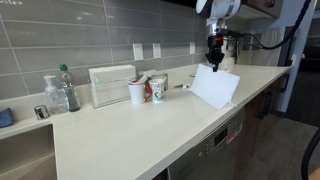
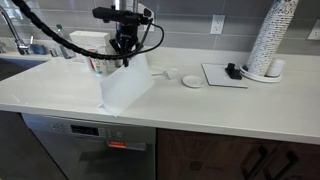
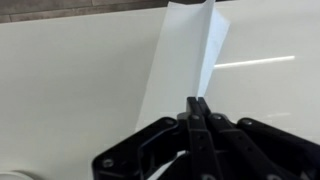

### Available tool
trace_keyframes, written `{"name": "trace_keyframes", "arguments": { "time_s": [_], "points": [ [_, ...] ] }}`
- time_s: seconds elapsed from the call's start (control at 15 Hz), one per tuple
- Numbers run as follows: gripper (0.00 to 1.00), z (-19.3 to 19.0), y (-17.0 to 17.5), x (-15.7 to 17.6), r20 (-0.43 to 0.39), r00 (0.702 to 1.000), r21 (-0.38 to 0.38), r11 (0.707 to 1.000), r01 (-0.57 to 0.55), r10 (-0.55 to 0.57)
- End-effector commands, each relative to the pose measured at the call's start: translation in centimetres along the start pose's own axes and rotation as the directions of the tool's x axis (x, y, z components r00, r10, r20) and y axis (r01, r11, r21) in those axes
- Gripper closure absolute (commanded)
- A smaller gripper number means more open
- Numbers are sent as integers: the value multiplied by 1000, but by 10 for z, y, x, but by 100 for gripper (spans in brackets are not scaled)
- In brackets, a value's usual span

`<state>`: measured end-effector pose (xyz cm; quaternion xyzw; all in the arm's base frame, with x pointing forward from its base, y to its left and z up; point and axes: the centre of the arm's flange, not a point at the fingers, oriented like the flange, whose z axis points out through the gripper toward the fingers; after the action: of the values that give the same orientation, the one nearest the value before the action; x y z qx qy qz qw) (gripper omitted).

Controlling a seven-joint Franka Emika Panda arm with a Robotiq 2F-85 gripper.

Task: Move the folded white paper to the edge, pick it up and unfold it

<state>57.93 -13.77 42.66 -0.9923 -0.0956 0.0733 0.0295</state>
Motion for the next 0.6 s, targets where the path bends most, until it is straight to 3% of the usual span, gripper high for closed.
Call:
{"name": "trace_keyframes", "arguments": {
  "time_s": [0.0,0.53],
  "points": [
    [100,17,5,27,-5,1000,-38,999,-1,1],
    [100,57,3,62,-37,999,-40,999,23,-24]
  ]
}}
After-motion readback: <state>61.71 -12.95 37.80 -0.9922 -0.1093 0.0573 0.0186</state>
